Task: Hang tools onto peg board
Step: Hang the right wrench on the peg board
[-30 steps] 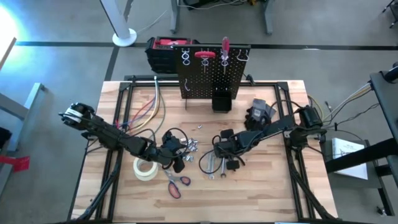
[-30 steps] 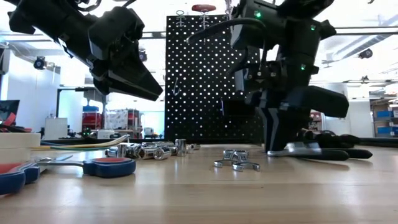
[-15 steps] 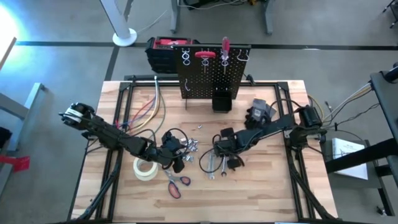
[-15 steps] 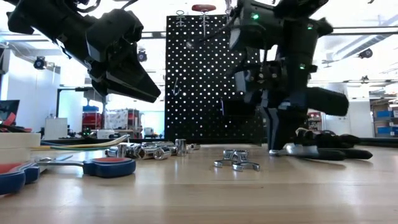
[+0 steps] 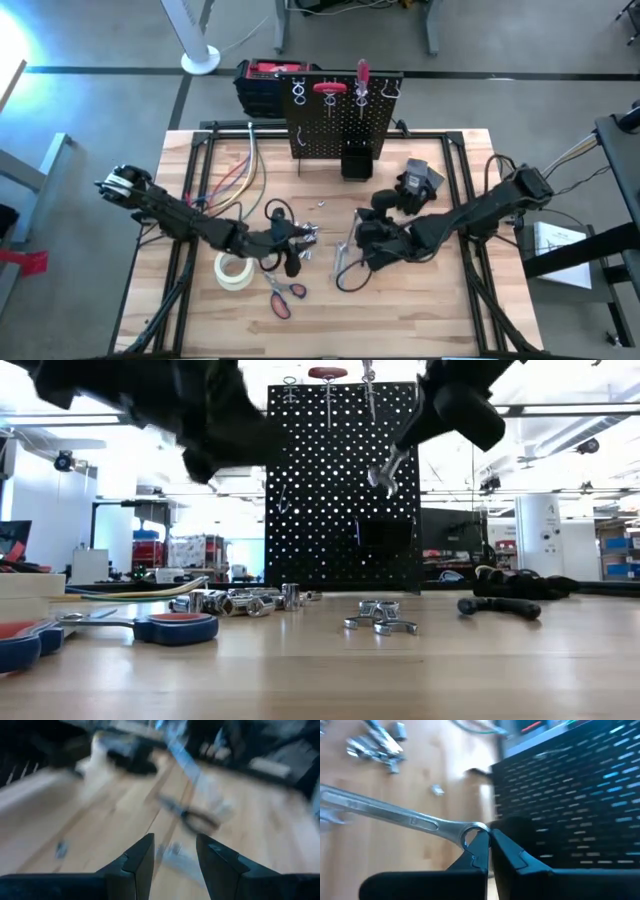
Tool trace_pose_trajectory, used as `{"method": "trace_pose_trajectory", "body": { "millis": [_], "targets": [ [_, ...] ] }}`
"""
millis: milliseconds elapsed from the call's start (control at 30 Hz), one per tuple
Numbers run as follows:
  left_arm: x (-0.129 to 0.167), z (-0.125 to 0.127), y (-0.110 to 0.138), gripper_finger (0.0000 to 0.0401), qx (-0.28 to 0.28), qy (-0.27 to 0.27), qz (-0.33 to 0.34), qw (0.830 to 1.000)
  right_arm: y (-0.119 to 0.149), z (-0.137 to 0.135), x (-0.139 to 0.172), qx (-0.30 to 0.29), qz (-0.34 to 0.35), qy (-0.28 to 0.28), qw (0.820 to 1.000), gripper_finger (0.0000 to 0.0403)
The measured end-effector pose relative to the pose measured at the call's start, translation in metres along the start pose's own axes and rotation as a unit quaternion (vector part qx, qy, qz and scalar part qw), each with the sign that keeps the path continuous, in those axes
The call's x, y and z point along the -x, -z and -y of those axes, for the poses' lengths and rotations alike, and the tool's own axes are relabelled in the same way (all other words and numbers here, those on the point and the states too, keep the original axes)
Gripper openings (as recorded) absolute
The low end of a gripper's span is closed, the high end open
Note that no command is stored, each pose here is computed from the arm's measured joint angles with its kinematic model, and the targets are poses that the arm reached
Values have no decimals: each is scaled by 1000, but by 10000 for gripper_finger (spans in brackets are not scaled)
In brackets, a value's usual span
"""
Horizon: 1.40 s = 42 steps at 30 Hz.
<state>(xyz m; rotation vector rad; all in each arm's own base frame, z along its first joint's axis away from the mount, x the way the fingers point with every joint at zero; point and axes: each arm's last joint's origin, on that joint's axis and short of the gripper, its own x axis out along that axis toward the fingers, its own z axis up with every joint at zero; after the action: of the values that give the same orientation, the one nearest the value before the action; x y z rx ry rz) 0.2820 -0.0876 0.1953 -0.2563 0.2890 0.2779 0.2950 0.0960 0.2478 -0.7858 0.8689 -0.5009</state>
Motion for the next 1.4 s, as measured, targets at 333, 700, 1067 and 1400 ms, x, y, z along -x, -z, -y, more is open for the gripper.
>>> {"method": "trace_pose_trajectory", "body": {
  "millis": [333,700,1067,1400],
  "targets": [
    [-6,-6,-13,137,0,13,37,999,-31,-15,2,33,21,56,998,0],
    [-6,-4,-12,137,-5,47,27,999,-55,-16,2,42,34,87,995,0],
    [-5,-2,-14,137,-20,64,32,997,-68,-13,5,41,63,96,992,0],
    [-6,-2,-17,137,-14,65,45,997,-70,-9,1,34,63,105,992,0]
  ]
}}
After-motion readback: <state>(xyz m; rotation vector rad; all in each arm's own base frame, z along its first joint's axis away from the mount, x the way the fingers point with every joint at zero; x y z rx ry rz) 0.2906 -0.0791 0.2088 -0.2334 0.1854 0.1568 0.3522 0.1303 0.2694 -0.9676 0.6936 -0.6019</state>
